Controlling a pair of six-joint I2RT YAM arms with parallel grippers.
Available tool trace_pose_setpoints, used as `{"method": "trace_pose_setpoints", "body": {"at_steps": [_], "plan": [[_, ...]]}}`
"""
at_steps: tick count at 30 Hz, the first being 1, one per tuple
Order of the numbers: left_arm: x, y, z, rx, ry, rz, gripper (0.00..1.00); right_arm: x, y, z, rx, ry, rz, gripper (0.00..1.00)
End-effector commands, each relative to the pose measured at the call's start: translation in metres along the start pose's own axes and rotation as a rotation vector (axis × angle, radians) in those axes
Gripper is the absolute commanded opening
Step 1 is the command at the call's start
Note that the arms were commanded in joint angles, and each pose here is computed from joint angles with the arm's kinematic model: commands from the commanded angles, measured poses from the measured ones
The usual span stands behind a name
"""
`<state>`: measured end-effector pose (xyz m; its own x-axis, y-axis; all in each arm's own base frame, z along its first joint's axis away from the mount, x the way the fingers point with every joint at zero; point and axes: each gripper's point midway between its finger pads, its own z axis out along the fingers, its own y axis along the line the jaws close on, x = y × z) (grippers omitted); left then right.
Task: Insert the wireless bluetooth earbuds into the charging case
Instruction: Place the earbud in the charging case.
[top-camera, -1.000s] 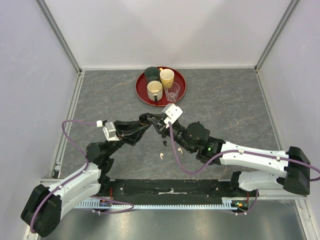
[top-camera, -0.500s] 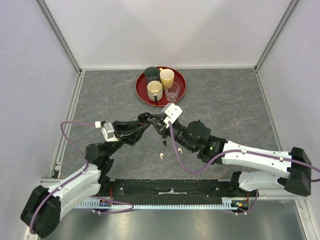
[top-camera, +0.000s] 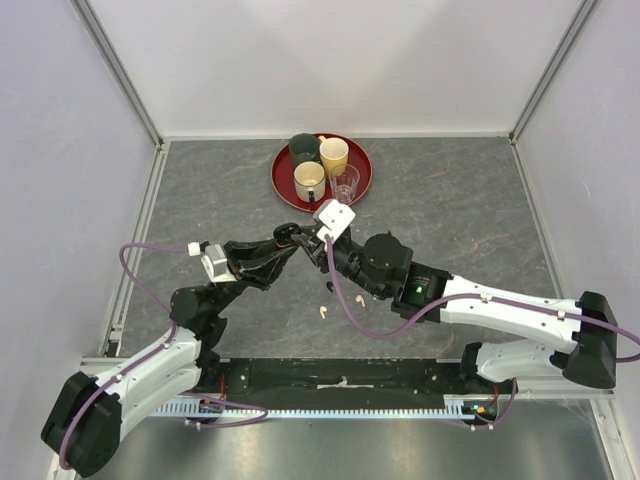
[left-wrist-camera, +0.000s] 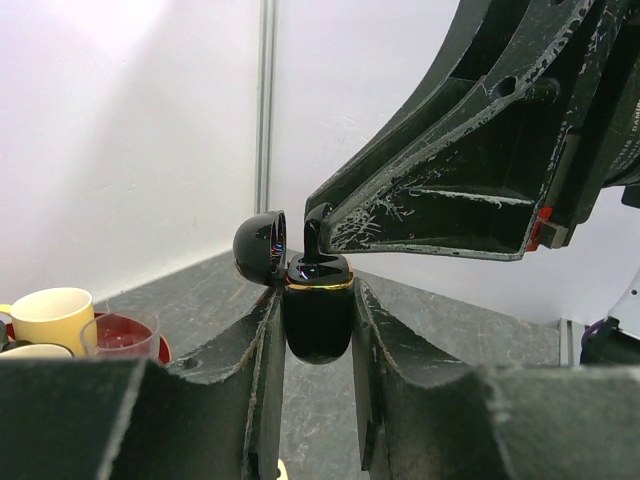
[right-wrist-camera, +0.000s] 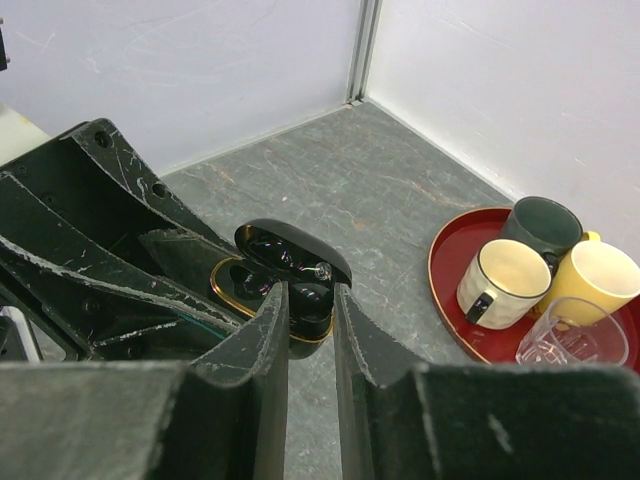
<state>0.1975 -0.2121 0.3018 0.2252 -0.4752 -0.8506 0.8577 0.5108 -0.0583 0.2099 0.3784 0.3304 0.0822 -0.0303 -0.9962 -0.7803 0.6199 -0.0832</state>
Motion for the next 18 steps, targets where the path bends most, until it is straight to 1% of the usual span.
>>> {"method": "trace_pose_setpoints", "body": {"at_steps": [1,3,7,17,18], "plan": [[-0.023,0.001,0.003,-0.010,-0.085,0.047,0.02,-0.010,0.005,0.001,-0.018,-0.002,0.032,0.25],[-0.022,0.002,0.003,-0.012,-0.083,0.049,0.02,-0.012,0.004,-0.002,-0.015,-0.005,0.034,0.27],[-0.021,0.003,0.003,-0.018,-0.080,0.049,0.02,-0.011,0.004,-0.004,-0.015,-0.002,0.055,0.39],[-0.021,0.005,0.003,-0.029,-0.084,0.055,0.02,-0.019,0.000,-0.009,0.000,-0.024,0.077,0.53],[-0.020,0.006,0.003,-0.031,-0.081,0.057,0.02,-0.020,-0.001,-0.010,0.009,-0.027,0.087,0.57]]}}
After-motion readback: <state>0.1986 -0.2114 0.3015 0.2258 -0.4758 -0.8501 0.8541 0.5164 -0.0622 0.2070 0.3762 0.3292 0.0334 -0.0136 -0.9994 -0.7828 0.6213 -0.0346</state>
